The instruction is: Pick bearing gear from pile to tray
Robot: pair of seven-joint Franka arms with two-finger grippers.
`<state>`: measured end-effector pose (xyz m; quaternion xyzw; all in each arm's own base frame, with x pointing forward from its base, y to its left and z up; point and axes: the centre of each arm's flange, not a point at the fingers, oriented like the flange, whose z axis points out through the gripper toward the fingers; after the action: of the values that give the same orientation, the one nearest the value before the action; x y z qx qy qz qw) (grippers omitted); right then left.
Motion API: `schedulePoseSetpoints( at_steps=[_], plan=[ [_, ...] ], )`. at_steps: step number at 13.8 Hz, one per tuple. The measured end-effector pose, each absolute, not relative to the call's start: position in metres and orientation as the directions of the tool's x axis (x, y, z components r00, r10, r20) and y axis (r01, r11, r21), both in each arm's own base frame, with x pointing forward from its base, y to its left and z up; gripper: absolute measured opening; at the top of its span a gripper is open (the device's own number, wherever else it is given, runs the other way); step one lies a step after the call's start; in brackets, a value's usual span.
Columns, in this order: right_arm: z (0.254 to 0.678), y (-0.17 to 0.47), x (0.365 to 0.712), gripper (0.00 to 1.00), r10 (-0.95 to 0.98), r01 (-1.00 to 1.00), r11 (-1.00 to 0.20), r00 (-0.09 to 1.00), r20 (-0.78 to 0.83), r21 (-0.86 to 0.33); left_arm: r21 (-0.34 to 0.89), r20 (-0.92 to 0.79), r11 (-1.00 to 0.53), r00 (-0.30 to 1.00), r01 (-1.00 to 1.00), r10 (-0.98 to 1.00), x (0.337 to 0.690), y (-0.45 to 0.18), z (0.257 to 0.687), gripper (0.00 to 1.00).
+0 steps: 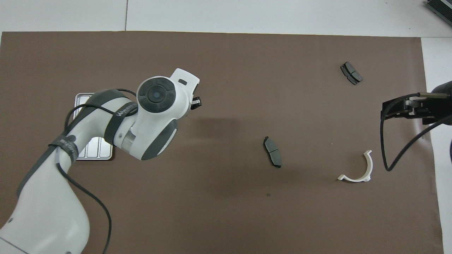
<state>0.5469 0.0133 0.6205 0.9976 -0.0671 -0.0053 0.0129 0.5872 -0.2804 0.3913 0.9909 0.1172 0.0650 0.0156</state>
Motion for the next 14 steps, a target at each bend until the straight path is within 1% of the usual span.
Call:
schedulePoseSetpoints(
  at_steps=[2,4,6,8,10,14],
  plan=[
    [0.618,0.014,0.548,1.00,-0.134,-0.133,-0.991,0.991,-0.013,0.027,0.042,0.069,-0.983,0.981,0.177,0.179,0.602,-0.209,0.416,0.23],
    [0.617,0.014,0.549,1.00,-0.134,-0.133,-0.991,0.991,-0.015,0.028,0.017,0.026,-0.996,0.995,0.092,0.093,0.612,-0.133,0.423,0.23],
    [0.617,0.014,0.549,1.00,-0.134,-0.133,-0.991,0.991,-0.014,0.028,0.010,0.002,-1.000,1.000,0.009,0.009,0.617,-0.065,0.413,0.23],
    [0.617,0.015,0.549,1.00,-0.132,-0.131,-0.991,0.991,-0.015,0.027,0.012,-0.026,-0.998,0.998,-0.061,-0.061,0.614,-0.009,0.399,0.23],
    [0.617,0.016,0.549,1.00,-0.130,-0.130,-0.991,0.991,-0.015,0.027,0.018,-0.052,-0.995,0.994,-0.099,-0.100,0.608,0.014,0.387,0.23],
    [0.617,0.016,0.549,1.00,-0.130,-0.130,-0.991,0.991,-0.015,0.027,0.025,-0.095,-0.989,0.985,-0.143,-0.145,0.587,0.002,0.360,0.23]
  ],
)
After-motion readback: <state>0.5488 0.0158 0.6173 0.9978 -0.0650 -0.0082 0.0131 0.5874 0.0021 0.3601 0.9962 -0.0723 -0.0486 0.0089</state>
